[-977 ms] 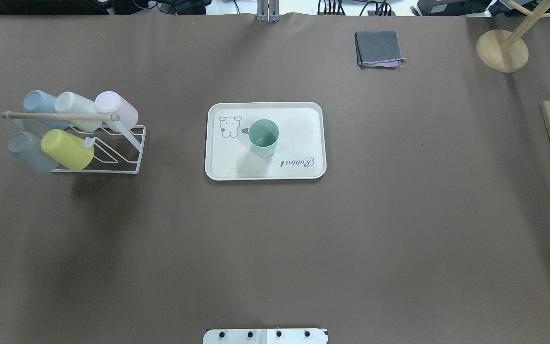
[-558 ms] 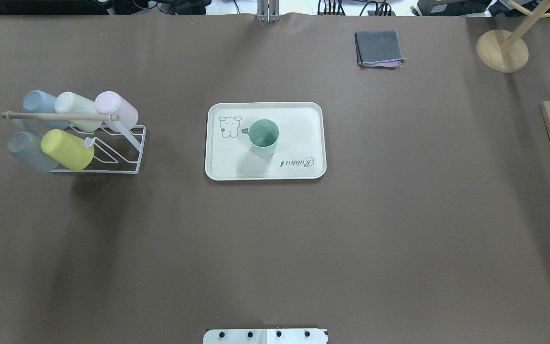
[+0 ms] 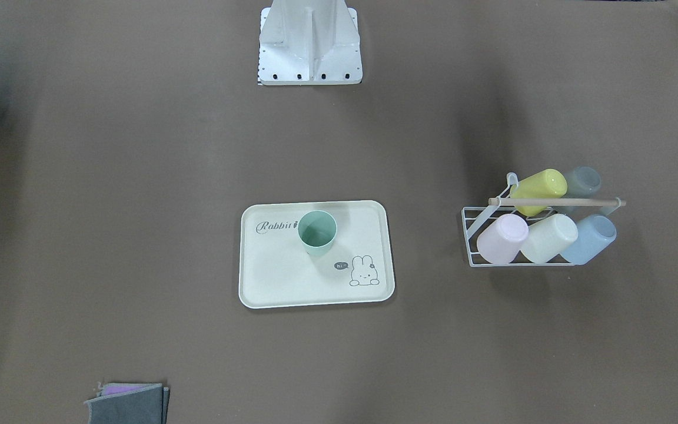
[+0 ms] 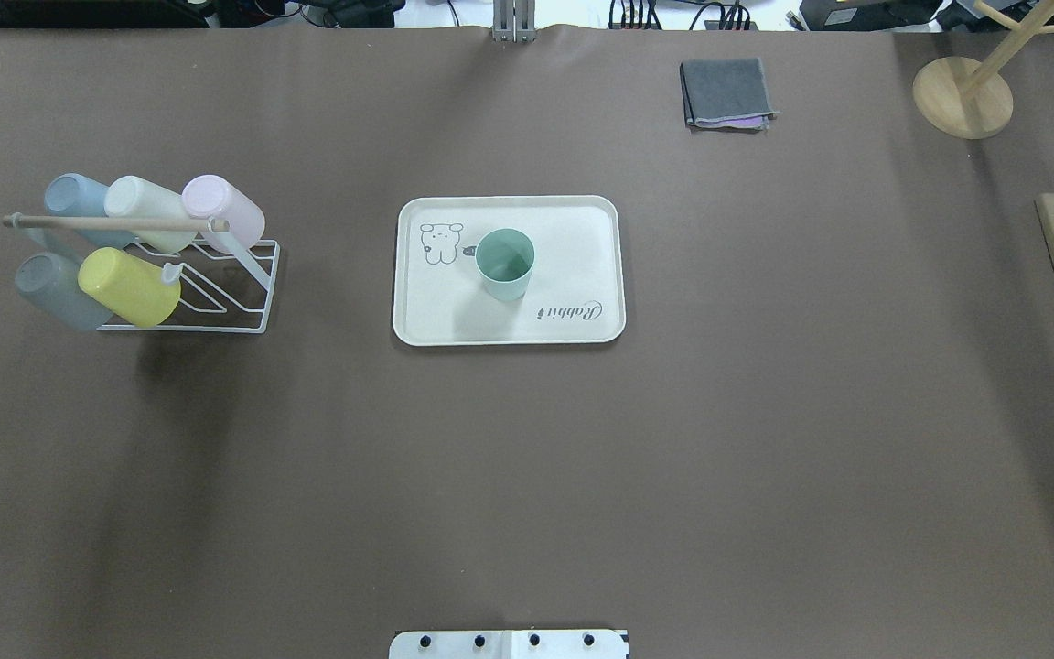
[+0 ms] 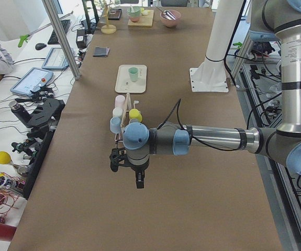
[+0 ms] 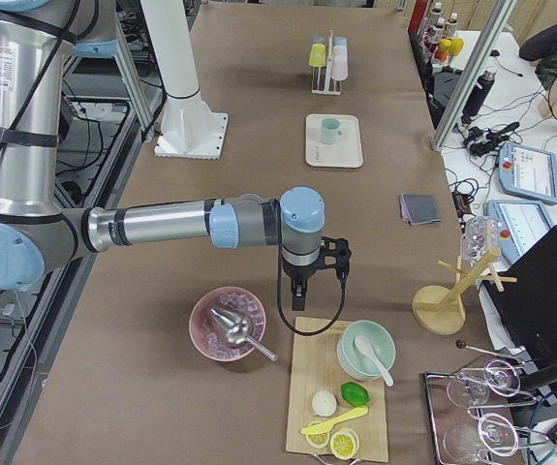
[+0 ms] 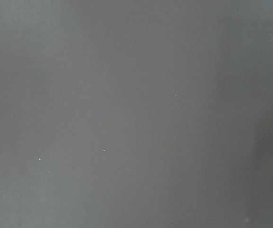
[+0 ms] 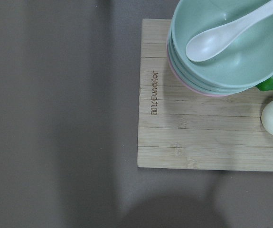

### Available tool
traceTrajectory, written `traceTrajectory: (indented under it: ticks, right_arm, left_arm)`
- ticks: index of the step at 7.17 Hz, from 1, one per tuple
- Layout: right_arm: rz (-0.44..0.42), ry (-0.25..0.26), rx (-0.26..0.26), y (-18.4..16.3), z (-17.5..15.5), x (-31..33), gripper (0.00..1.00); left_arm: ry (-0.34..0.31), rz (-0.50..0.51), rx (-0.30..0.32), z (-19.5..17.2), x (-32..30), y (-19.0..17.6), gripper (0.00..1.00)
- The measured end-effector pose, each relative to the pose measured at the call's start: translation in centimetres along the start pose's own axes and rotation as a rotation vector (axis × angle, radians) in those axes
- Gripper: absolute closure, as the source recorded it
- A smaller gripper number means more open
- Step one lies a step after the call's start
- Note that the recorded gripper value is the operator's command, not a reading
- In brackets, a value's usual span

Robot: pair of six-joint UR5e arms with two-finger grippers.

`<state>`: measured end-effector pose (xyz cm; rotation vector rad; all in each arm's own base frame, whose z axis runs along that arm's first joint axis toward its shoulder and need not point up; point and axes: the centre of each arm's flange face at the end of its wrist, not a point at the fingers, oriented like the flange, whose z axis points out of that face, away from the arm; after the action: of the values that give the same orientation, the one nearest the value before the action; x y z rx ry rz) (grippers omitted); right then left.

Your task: Pick up and place green cup on tray

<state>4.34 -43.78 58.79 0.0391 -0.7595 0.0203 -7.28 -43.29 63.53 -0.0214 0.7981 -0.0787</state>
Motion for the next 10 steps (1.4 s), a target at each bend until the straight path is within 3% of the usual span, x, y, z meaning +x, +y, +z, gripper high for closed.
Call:
traceTrajectory:
  ticks: [10]
  right_arm:
    - [0.003, 0.005, -0.003, -0.3, 0.2, 0.2, 0.0]
  left_arm:
    - [0.015, -0.075, 0.061, -2.6, -3.1, 1.0, 0.02]
